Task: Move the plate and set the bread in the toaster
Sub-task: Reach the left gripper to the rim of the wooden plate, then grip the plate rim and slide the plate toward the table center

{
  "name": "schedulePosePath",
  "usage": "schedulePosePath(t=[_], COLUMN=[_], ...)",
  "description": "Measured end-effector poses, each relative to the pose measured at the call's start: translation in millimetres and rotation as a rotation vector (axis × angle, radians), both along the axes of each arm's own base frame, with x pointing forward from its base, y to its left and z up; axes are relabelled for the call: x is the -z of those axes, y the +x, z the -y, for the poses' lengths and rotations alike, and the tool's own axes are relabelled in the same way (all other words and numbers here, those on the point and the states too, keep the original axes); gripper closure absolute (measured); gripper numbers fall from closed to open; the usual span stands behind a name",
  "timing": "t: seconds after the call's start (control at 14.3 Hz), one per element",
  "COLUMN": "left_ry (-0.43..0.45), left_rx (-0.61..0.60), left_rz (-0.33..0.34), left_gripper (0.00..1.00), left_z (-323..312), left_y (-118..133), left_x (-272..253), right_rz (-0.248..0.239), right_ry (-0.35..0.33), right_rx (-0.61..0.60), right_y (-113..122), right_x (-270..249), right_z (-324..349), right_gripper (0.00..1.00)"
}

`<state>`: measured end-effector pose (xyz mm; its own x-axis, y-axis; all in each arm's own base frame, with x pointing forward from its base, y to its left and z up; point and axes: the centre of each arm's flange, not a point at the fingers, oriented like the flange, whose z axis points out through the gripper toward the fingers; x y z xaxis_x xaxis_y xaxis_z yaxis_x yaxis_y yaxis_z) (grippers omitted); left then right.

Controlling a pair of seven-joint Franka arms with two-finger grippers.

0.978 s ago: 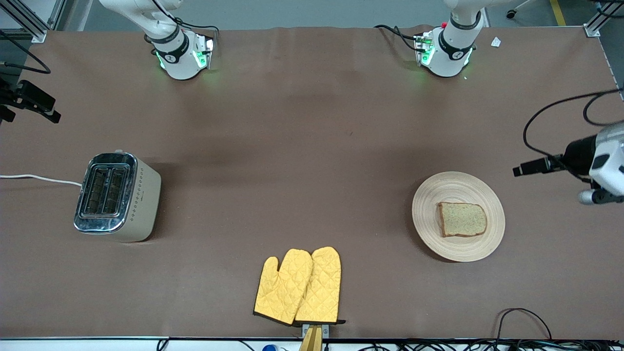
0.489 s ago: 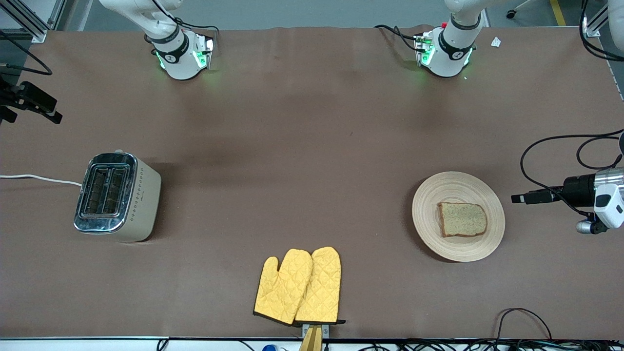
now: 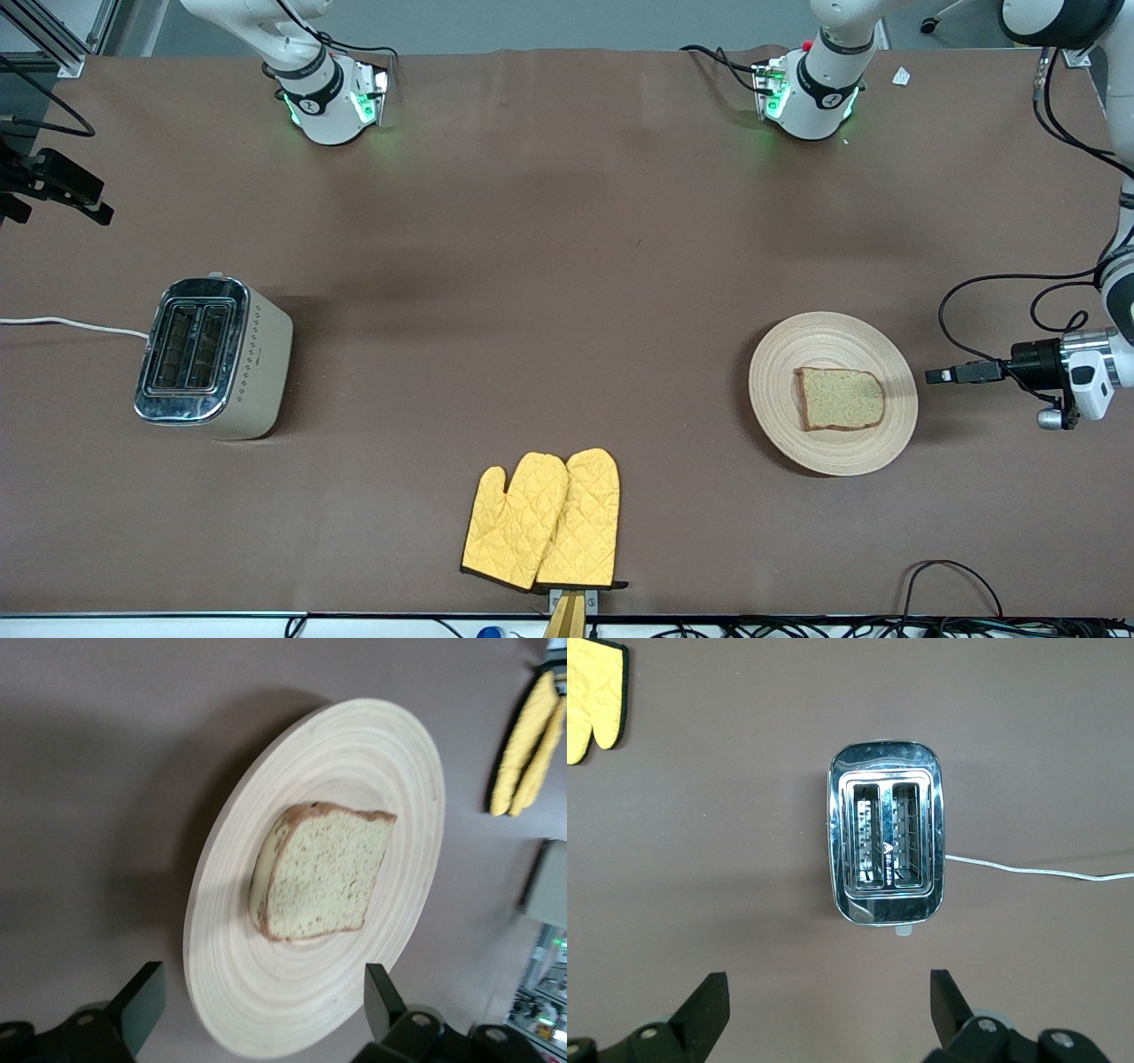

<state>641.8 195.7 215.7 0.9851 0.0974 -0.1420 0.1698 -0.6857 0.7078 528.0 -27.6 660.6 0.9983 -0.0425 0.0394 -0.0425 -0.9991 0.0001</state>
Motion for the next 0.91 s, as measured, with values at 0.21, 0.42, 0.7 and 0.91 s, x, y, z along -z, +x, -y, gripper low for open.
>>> schedulePosePath(t=[0.21, 0.42, 0.7, 0.91], left_ry=[-0.096, -0.138, -0.143, -0.145], left_rx=[0.021, 0.029, 0.031, 0.031], left_rz=[0.085, 0.119, 0.124, 0.12], left_gripper=[0.13, 0.3, 0.58, 0.77], left_z=[-4, -4, -4, -4], left_y=[-5, -10, -10, -11], left_x=[38, 68, 77, 80], right_rz=[0.0, 0.0, 0.0, 0.0], right_ry=[0.0, 0.0, 0.0, 0.0], right_rx=[0.0, 0.0, 0.0, 0.0], right_y=[0, 0, 0, 0], right_x=[0, 0, 0, 0], right_z=[0, 0, 0, 0], right_gripper=[0.0, 0.0, 0.0, 0.0])
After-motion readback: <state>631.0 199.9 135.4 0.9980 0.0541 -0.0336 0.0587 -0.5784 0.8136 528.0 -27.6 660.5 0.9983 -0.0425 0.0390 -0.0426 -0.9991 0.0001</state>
